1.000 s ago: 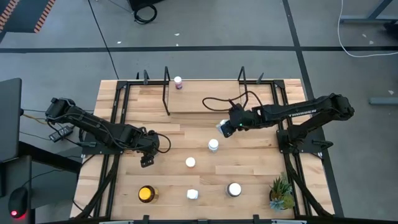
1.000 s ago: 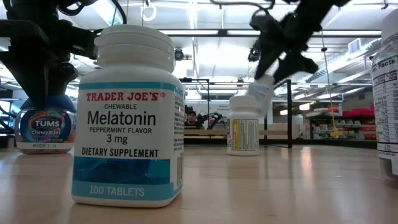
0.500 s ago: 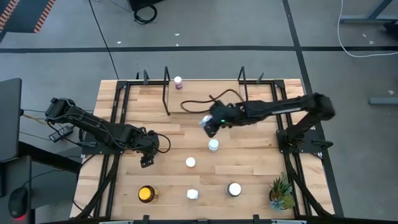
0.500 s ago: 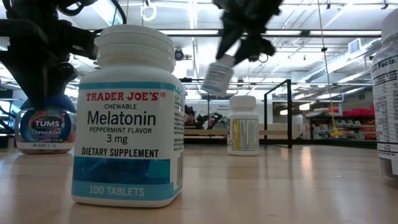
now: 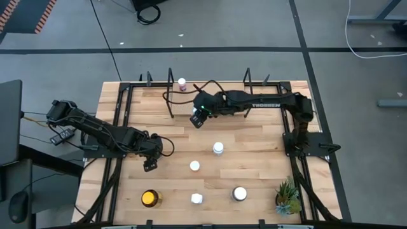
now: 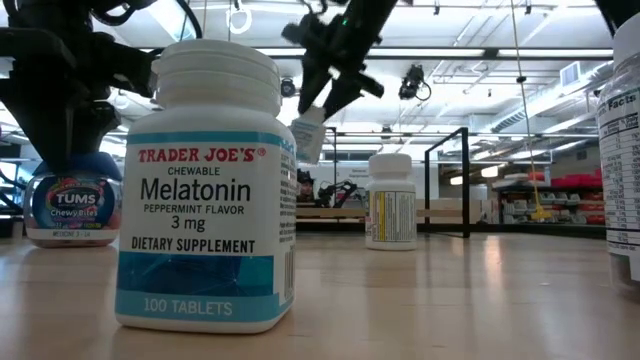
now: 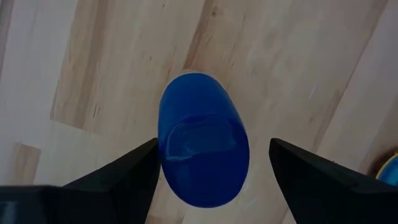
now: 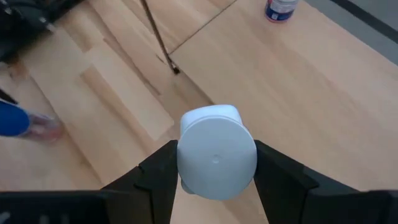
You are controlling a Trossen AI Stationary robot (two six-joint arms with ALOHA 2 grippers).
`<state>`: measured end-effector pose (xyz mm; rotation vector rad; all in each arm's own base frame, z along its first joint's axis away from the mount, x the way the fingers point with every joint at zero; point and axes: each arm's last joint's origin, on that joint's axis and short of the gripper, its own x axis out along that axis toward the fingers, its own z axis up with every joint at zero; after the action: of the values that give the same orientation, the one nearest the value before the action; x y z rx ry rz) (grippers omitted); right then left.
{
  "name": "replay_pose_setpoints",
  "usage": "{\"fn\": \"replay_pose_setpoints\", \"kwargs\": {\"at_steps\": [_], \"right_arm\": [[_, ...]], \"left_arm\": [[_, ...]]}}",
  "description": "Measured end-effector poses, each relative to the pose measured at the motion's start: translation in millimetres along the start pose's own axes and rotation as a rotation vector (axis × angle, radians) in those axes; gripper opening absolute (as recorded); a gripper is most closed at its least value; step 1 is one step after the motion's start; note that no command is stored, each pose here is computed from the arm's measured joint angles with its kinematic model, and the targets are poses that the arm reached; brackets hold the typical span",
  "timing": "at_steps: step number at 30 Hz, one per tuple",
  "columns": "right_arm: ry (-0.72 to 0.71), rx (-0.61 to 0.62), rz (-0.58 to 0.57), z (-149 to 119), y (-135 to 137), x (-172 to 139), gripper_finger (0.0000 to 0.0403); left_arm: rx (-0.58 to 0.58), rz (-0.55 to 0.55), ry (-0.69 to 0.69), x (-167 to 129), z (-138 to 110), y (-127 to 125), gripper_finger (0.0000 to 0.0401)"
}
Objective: Pick and place medicine bottles onto shelf by color
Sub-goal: Put the top right white pill bottle on the shelf
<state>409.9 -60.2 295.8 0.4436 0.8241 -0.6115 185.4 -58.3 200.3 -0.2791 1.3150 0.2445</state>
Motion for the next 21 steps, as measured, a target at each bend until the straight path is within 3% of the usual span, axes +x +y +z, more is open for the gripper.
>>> {"fn": "replay_pose_setpoints", "kwargs": {"at_steps": [15,21], "right_arm": [[0.219,-0.052,-0.243,21,-102,22,0.0191],[0.299,0.085,-0.343,28,-154,22,0.0191]], "left_arm": [[-0.044,-0.001,0.004,0,0,0,0.0302],[-0.094,-0.006,0.009,0,0,0,0.0302]]}}
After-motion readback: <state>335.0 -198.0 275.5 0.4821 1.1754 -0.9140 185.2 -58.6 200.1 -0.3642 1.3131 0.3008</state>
